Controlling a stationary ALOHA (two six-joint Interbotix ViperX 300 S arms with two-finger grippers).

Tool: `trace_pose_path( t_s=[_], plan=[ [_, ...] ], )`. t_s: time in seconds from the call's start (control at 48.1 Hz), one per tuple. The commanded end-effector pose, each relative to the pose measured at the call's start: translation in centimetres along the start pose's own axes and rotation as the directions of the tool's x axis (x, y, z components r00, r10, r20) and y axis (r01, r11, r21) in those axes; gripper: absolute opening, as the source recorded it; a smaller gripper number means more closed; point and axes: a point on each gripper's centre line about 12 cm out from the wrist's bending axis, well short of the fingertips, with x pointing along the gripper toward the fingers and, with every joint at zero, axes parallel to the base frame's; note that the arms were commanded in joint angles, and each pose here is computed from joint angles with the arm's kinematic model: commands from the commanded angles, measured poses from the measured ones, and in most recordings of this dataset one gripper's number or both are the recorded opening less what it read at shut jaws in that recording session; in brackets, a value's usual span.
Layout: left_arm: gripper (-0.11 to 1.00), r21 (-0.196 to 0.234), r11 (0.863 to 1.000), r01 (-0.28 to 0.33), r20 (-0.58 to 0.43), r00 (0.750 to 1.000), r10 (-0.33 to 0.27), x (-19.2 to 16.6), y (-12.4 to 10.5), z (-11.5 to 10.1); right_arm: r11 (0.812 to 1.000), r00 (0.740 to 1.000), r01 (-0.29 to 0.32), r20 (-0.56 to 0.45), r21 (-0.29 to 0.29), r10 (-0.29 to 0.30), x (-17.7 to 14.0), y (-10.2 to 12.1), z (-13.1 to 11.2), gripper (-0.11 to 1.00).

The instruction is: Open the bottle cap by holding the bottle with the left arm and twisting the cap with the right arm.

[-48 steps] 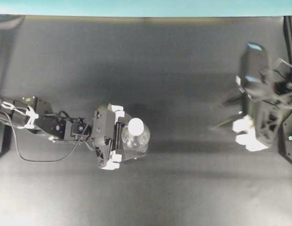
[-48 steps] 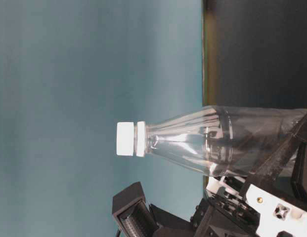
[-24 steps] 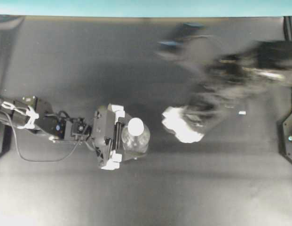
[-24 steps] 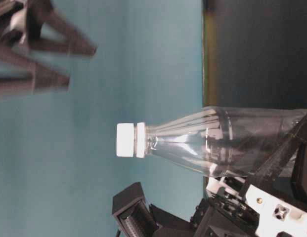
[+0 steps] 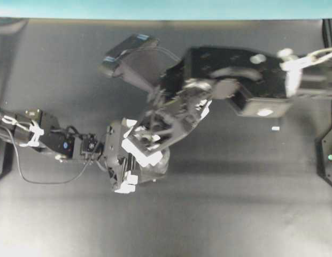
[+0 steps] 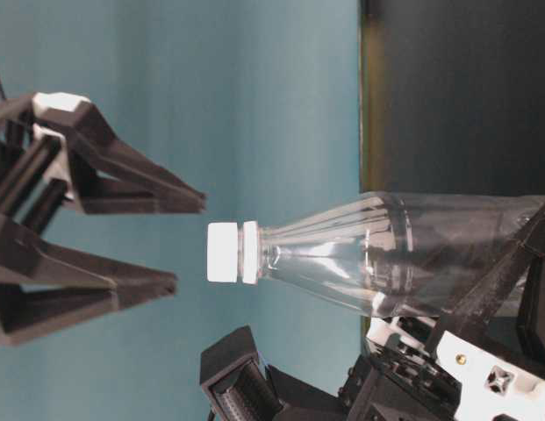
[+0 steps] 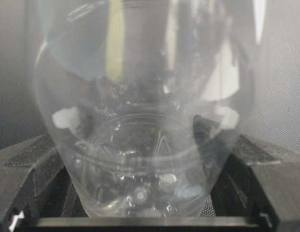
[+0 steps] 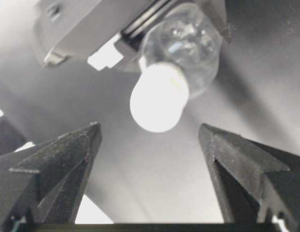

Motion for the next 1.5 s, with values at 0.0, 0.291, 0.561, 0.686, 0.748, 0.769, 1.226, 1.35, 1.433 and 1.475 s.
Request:
trace_pose_path(
  t_s=[0.0,0.291,0.561,0.686,0.748,0.769,1.226,1.35,1.433,1.475],
  plan=[
    [0.82,0.003,1.000,0.004,0.012,1.000,-0.004,0.0,-0.1,0.3,1.000,1.000,-0.007,0.004,0.011,0.007,-0.1,0.3,0.3,0.78],
    [0.82,0.002,1.000,0.002,0.012,1.000,-0.002,0.0,0.0,0.3,1.000,1.000,0.004,-0.004,0.023,-0.004,0.8,-0.1,0.8,0.76],
    [0.82,0.002,1.000,0.001,0.015,1.000,-0.001,0.1,0.0,0.4,1.000,1.000,0.008,-0.008,0.018,-0.008,1.2,-0.3,0.8,0.44],
    [0.82,0.002,1.000,0.001,0.012,1.000,-0.001,0.1,0.0,0.4,1.000,1.000,0.015,-0.014,0.003,-0.015,1.3,-0.4,0.7,0.36],
    [0.82,0.002,1.000,0.001,0.011,1.000,-0.001,0.1,0.0,0.3,1.000,1.000,0.017,-0.016,-0.020,-0.017,1.4,-0.5,0.7,0.36],
    [0.82,0.002,1.000,0.002,0.009,1.000,-0.002,0.0,0.0,0.3,0.999,1.000,0.018,-0.017,-0.034,-0.018,1.5,-0.5,0.7,0.36],
    [0.82,0.002,1.000,0.001,0.009,1.000,-0.001,0.0,0.0,0.3,0.813,1.000,0.008,-0.020,-0.583,-0.024,0.9,-0.6,1.5,0.36],
    [0.82,0.002,1.000,0.001,0.008,1.000,-0.001,0.0,0.0,0.3,0.701,0.999,0.001,-0.032,-0.714,-0.034,0.7,-0.5,1.5,0.36],
    [0.82,0.002,1.000,0.002,0.006,1.000,-0.002,0.0,0.0,0.3,0.630,0.998,-0.006,-0.039,-0.776,-0.039,0.6,-0.5,1.5,0.36],
    [0.82,0.002,1.000,0.001,0.006,1.000,-0.001,0.0,0.0,0.3,0.592,0.998,-0.009,-0.042,-0.806,-0.041,0.7,-0.5,1.5,0.36]
  ],
)
